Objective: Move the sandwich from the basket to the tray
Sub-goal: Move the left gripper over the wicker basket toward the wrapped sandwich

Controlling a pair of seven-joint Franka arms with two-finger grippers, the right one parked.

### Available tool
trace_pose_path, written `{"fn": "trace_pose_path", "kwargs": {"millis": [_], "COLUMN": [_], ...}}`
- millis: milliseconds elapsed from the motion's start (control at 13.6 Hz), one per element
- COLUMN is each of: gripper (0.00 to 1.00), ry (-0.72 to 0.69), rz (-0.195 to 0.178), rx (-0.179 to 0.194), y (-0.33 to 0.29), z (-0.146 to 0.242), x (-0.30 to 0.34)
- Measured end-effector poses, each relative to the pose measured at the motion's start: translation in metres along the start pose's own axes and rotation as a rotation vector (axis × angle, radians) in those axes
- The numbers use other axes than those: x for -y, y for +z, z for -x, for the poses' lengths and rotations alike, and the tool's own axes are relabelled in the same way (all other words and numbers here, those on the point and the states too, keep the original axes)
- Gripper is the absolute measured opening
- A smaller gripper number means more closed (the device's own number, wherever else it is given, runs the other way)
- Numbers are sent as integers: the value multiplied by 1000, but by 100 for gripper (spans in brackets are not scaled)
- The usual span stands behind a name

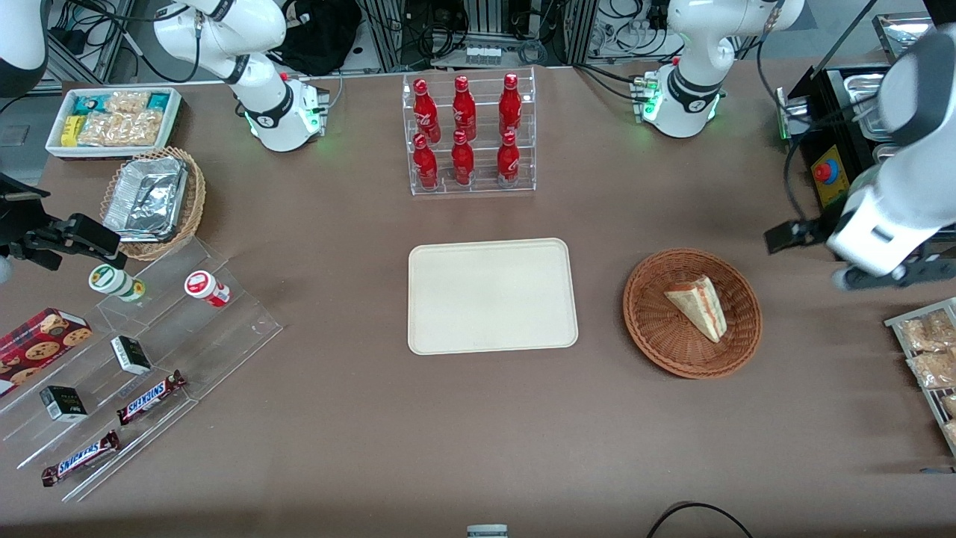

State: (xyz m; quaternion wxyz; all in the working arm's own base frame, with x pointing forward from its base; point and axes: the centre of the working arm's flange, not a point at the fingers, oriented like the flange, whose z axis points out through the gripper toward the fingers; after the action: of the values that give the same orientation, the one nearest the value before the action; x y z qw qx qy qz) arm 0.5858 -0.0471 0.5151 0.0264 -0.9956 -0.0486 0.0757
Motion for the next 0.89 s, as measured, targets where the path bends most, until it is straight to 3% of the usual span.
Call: {"fn": "trace_pose_path", "kwargs": {"millis": [443,590,811,885], "gripper": [100,100,100,100], "ry": [-179,-261,-401,-443], "rz": [3,18,66,78], "rx": [-35,-73,-159,-170], "y": [108,134,178,190], "z": [-4,1,14,18], "x": [-7,-9,-14,-16]}}
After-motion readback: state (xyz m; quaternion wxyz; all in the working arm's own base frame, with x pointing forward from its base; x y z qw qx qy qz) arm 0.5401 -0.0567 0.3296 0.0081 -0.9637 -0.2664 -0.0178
